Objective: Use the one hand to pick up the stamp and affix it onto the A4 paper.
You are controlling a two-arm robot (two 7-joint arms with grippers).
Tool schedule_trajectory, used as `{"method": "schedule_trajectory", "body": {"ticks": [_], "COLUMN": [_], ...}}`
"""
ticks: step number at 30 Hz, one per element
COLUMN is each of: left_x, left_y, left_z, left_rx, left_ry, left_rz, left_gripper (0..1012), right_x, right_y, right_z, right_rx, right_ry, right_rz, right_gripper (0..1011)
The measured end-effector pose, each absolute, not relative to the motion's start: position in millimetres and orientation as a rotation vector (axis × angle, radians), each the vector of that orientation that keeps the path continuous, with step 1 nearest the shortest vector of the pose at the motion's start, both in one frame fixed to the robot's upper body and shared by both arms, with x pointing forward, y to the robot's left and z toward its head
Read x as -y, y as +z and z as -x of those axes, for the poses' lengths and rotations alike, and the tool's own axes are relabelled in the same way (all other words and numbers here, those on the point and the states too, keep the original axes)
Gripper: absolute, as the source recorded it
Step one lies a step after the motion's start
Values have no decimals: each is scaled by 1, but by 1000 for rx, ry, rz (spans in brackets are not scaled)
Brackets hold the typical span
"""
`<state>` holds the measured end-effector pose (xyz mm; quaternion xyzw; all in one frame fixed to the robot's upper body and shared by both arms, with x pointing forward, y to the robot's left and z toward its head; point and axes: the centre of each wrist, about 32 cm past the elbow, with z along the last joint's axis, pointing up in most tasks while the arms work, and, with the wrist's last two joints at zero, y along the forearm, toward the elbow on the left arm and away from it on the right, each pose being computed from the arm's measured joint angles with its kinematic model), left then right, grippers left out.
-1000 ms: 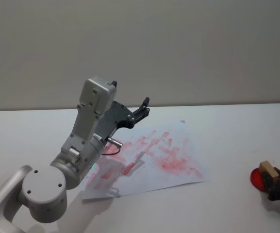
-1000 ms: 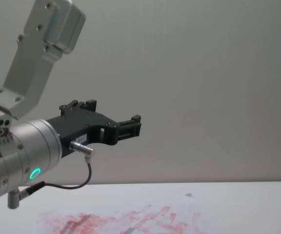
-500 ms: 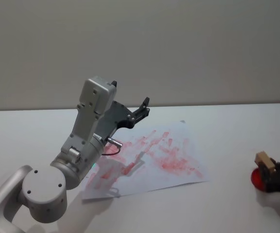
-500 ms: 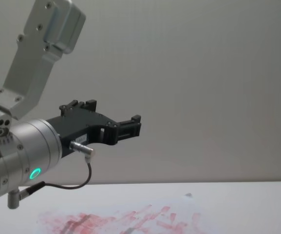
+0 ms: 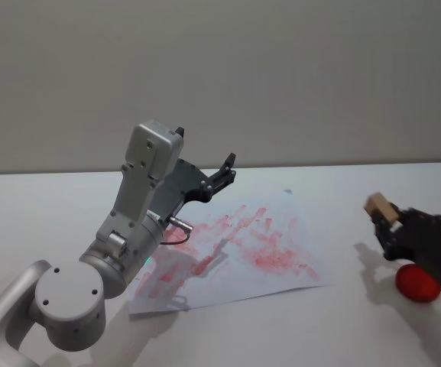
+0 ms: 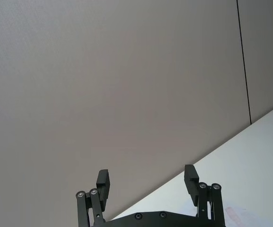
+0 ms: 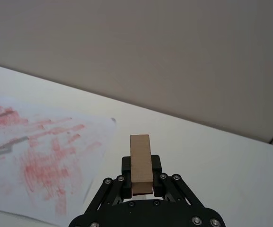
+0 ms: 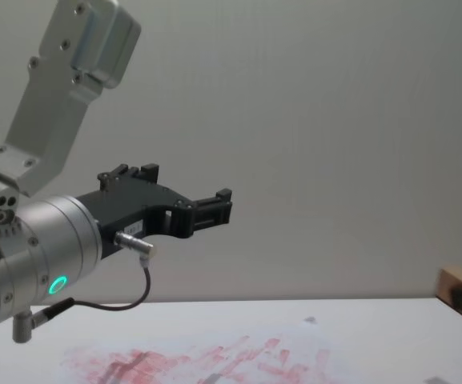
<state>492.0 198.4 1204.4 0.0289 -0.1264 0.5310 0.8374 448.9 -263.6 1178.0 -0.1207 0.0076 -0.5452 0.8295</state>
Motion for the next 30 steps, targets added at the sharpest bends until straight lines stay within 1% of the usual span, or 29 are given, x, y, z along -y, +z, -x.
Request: {"method": "schedule_trajectory", "body": {"ticks": [8, 14, 20, 30], "left_x": [-198, -198, -198, -198], "left_y": [1204, 1204, 1204, 1204], "left_z": [-492, -492, -492, -492], "left_rx": [268, 268, 268, 268], "left_ry": [1124, 1124, 1124, 1124], "left_rz": [-61, -61, -61, -61], "left_gripper": [1001, 1001, 1001, 1001], "right_x": [247, 237, 227, 220], "right_y": [1180, 1177, 1170, 1159], "right_z": [-475, -490, -504, -514], "right_rx": [-3, -21, -58, -102], "right_ry": [-1050, -983, -921, -873], "right_rz": [191, 188, 241, 359], "right_gripper": [217, 217, 217, 217]}}
